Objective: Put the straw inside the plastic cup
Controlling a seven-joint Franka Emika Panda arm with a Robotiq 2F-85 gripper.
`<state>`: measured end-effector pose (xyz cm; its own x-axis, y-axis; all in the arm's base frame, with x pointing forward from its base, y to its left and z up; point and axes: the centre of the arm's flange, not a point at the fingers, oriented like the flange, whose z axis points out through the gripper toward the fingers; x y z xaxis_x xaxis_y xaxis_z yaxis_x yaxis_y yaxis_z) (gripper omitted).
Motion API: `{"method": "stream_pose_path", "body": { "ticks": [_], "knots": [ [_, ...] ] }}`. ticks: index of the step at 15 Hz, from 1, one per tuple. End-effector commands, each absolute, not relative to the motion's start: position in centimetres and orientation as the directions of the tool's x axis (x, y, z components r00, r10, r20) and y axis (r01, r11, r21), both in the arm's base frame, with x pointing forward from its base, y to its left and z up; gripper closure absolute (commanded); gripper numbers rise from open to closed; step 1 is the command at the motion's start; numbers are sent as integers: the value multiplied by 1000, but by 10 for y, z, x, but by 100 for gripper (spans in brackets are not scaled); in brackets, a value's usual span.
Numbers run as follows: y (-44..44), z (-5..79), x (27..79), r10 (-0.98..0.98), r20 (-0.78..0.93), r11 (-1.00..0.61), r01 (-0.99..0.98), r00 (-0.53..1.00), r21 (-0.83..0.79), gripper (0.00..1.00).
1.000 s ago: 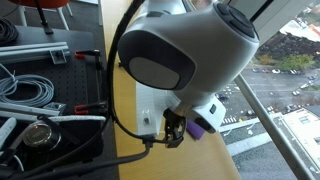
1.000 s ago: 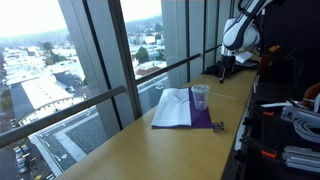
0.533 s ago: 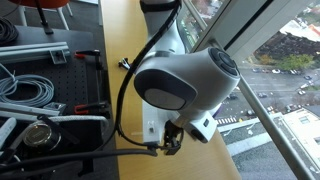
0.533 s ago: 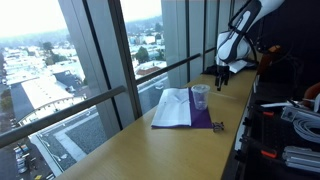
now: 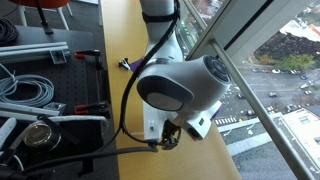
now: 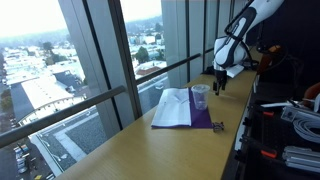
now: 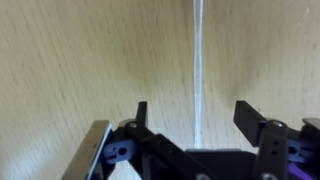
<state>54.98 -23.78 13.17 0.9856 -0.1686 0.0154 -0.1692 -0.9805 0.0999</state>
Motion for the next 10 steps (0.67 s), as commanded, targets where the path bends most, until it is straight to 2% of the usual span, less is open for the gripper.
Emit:
{"method": "stream_pose_path", "body": {
  "ticks": [1, 7, 9, 10],
  "knots": [
    [-237, 126, 553, -170, 32, -980, -172, 985, 100, 42],
    [-237, 126, 554, -170, 37, -980, -173, 985, 98, 88],
    [-236, 127, 554, -168, 41, -981, -171, 985, 95, 100],
    [-235, 128, 553, -168, 42, -981, -171, 985, 93, 100]
  ]
}}
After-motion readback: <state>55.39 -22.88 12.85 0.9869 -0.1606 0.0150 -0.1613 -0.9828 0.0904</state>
